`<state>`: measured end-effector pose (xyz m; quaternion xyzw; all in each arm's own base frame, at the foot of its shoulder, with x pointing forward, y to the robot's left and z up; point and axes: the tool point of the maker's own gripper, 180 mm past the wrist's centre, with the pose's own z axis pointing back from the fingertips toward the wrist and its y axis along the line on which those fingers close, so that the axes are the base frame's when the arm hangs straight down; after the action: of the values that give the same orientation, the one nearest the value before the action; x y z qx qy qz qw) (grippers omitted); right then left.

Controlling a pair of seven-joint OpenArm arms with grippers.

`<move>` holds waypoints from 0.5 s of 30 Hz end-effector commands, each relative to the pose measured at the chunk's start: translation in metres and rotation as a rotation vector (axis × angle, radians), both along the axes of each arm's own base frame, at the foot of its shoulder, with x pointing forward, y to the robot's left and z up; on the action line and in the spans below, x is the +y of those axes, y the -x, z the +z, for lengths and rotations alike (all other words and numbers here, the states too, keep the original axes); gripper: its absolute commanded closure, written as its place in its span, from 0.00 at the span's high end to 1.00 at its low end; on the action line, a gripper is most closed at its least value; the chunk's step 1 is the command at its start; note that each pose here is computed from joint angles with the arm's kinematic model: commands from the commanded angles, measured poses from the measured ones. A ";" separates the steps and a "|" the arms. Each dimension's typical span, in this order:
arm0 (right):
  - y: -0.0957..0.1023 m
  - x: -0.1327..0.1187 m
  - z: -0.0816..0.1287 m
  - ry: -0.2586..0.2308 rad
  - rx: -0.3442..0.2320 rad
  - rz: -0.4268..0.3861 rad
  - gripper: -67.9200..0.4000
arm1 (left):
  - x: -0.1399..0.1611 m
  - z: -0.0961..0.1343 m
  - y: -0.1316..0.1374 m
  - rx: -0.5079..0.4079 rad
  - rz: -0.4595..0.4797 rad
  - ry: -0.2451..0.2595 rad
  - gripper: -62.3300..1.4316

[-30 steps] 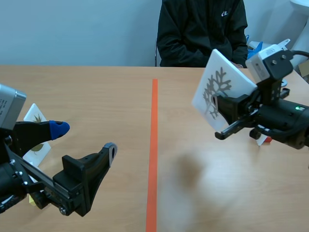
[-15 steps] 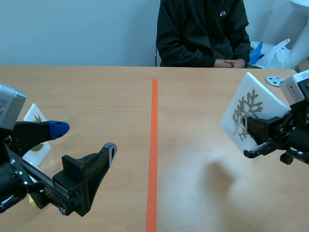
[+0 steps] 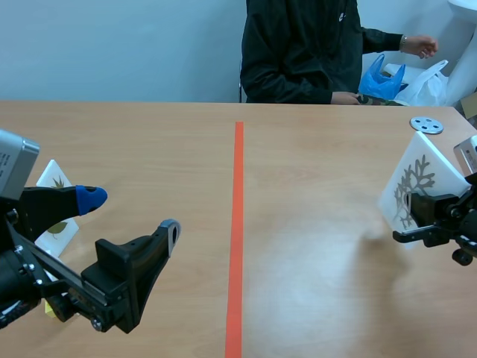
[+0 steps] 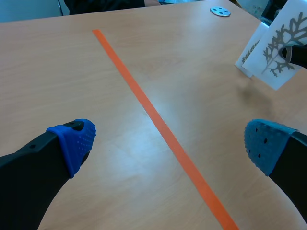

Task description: Sort the leaf by its shape. The table is split by an orange tape line. A compound leaf with several leaflets goes to the left side, a simple leaf with one blade goes to the right side. Return to the home posture when a red brick is placed on the table.

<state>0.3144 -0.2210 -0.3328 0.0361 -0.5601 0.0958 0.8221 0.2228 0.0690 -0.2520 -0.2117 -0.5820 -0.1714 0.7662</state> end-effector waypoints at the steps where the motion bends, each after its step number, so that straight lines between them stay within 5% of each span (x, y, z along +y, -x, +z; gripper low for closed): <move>1: -0.014 -0.004 0.015 -0.007 -0.060 -0.012 0.05 | -0.003 0.014 -0.003 -0.043 -0.001 0.025 1.00; 15: -0.020 -0.010 -0.006 -0.017 -0.034 -0.053 0.05 | -0.003 0.014 -0.003 -0.043 -0.001 0.025 1.00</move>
<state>0.3277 -0.2265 -0.3514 0.0322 -0.5581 0.0673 0.8264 0.2229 0.0689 -0.2518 -0.2117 -0.5822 -0.1715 0.7661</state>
